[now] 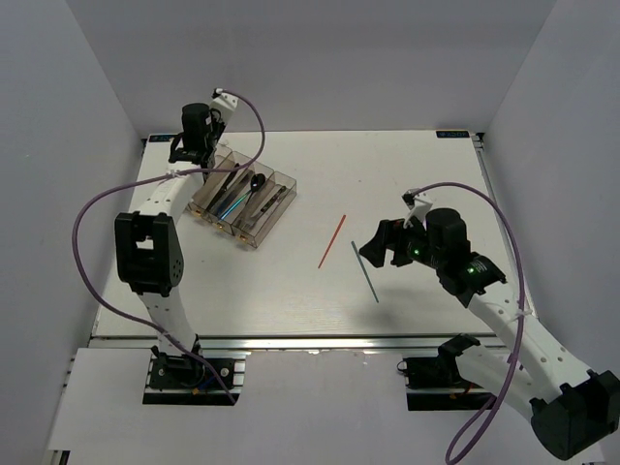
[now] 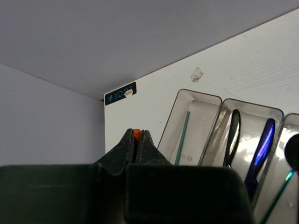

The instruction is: Sort the eating utensils into containers

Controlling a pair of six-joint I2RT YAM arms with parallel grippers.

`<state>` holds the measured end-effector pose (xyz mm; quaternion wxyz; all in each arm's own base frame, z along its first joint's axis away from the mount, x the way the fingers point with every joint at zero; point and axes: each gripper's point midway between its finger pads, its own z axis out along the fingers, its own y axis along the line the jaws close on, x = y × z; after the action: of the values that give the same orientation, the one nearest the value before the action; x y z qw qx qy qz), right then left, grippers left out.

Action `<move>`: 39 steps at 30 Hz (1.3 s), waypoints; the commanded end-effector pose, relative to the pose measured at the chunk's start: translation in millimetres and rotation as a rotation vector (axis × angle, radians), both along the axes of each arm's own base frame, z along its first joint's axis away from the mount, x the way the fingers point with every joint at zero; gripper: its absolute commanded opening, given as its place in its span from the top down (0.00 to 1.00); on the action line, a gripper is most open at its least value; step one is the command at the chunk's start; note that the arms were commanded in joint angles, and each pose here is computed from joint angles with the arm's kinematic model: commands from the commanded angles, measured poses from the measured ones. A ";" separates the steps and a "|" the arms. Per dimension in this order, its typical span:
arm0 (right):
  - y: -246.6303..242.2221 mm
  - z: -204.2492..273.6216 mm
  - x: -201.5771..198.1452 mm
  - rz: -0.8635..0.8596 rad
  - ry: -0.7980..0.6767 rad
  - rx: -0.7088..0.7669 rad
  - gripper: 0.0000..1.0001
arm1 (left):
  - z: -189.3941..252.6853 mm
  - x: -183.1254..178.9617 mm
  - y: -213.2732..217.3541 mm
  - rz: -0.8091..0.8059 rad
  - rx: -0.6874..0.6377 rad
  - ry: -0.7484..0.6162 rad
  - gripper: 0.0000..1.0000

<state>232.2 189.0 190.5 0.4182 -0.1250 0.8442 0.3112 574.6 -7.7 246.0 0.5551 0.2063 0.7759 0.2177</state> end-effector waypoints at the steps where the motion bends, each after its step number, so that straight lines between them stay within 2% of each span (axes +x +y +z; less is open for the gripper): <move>1: 7.6 9.6 3.9 0.047 -0.054 0.025 0.11 | 15.8 20.6 -6.8 -0.065 -0.012 -0.110 1.00; 11: 17.2 4.5 14.7 0.059 -0.041 0.037 0.11 | -30.9 48.7 18.5 -0.038 -0.056 -0.087 1.00; 12: 17.3 2.1 15.4 0.062 -0.038 0.030 0.11 | -38.4 49.9 19.8 -0.032 -0.059 -0.071 0.96; 15: 16.8 -5.3 22.1 0.047 -0.024 0.007 0.11 | -39.6 46.5 27.7 0.018 -0.088 -0.077 0.71; 17: 17.4 -10.9 28.0 0.038 -0.007 -0.012 0.11 | -41.2 40.2 28.5 0.030 -0.121 -0.080 0.59; 18: 17.5 -13.4 30.2 0.037 0.005 -0.025 0.11 | -41.0 37.3 26.7 0.027 -0.139 -0.080 0.45; 20: 14.1 -37.5 33.5 0.031 0.088 -0.109 0.11 | -29.7 30.6 25.1 0.030 -0.195 -0.093 0.28; 21: 15.8 -36.6 38.5 0.033 0.096 -0.131 0.11 | -26.5 28.2 23.7 0.030 -0.213 -0.094 0.10; 22: 19.6 -54.6 37.0 0.069 0.137 -0.190 0.11 | -19.2 23.8 18.5 0.010 -0.231 -0.088 0.02; 27: -9.1 -94.6 45.4 -0.077 0.213 -0.481 0.11 | 22.1 3.1 9.6 0.010 -0.356 -0.124 0.02; 30: -12.0 -112.0 40.7 -0.084 0.270 -0.527 0.12 | 70.1 -19.1 10.0 0.060 -0.500 -0.216 0.02; 31: -14.7 -121.4 37.7 -0.090 0.292 -0.546 0.14 | 83.0 -24.3 7.4 0.103 -0.639 -0.248 0.02; 32: -17.0 -125.7 37.7 -0.102 0.298 -0.556 0.19 | 101.3 -32.4 11.6 0.138 -0.700 -0.288 0.02; 34: -9.8 -138.4 35.5 -0.067 0.326 -0.550 0.25 | 103.6 -43.4 -1.4 0.141 -0.837 -0.212 0.02; 35: -5.4 -141.1 36.3 -0.044 0.328 -0.553 0.34 | 107.8 -51.1 -16.5 0.082 -0.888 -0.167 0.02; 38: 1.0 -144.3 47.8 -0.060 0.306 -0.635 0.39 | 78.0 -82.8 -49.9 0.011 -1.037 0.005 0.02; 39: 2.5 -149.0 49.8 -0.060 0.312 -0.658 0.40 | 97.6 -100.8 -53.9 -0.039 -1.062 -0.044 0.02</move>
<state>263.3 182.2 33.1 0.2083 -0.1679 0.9619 0.0558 514.9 -27.5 365.7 0.6674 -0.0689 0.7352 -0.0964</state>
